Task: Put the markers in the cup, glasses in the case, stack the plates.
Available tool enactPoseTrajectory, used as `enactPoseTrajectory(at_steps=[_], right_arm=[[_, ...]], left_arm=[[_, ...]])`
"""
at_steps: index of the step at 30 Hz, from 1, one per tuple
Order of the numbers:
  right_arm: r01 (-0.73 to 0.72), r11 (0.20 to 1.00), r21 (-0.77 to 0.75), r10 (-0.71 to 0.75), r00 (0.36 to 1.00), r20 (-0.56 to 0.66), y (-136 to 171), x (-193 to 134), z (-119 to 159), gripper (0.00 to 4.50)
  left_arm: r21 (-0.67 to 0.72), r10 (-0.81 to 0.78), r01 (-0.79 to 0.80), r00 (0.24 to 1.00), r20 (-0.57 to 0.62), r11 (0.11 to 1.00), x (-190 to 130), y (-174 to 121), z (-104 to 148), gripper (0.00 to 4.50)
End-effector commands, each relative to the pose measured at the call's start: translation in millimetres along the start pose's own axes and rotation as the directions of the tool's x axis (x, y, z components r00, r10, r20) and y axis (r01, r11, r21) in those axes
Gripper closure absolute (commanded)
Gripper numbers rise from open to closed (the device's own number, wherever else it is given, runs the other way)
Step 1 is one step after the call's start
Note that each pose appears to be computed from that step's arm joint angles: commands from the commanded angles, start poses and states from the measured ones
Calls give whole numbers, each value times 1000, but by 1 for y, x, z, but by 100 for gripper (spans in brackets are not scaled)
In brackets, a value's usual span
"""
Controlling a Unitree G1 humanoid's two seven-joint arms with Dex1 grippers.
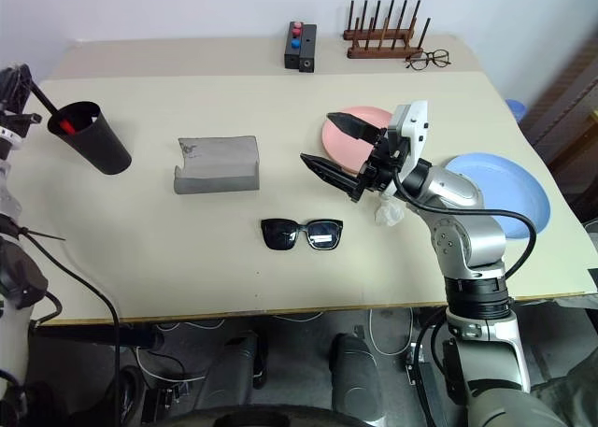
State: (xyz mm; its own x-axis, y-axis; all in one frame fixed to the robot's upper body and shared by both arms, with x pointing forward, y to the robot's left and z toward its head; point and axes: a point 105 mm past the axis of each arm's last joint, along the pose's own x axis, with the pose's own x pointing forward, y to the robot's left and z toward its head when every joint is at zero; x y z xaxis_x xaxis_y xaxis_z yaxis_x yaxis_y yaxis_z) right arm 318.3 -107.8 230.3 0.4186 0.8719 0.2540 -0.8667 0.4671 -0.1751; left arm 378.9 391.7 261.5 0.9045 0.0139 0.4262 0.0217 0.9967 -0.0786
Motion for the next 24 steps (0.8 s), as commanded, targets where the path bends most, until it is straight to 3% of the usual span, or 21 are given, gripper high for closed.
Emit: enactPoseTrajectory(at_steps=[1,2,3,7,12,15,18,21,24], right_arm=[[-16,999,-44,17,1000,25,4,0,13,0],[-15,999,-44,16,1000,24,4,0,12,0],[-14,999,-46,15,1000,23,3,0,12,0],[-16,999,-48,16,1000,16,3,0,11,0],[-19,999,-49,20,1000,12,2,1,9,0],[-27,999,-44,27,1000,9,1,2,9,0],[-74,997,-21,74,997,-34,5,-6,5,0],[-121,992,-20,118,986,-122,5,-23,-3,0],[-97,993,-62,84,979,-186,-7,-38,-4,0]], left_arm=[[59,13,-17,998,61,998,1,7,26,78],[69,14,-18,998,56,997,2,7,27,27],[57,3,-5,999,40,998,4,5,27,6],[-66,-153,151,988,-31,986,14,-18,27,6],[-146,-489,476,869,-76,867,8,-75,38,6],[-195,-674,648,726,-136,736,-4,-117,34,6],[-204,-799,777,544,-256,595,-19,-149,15,6],[-254,-832,830,373,-410,497,-32,-160,-14,6],[-312,-834,830,288,-471,463,-31,-167,-32,6]])
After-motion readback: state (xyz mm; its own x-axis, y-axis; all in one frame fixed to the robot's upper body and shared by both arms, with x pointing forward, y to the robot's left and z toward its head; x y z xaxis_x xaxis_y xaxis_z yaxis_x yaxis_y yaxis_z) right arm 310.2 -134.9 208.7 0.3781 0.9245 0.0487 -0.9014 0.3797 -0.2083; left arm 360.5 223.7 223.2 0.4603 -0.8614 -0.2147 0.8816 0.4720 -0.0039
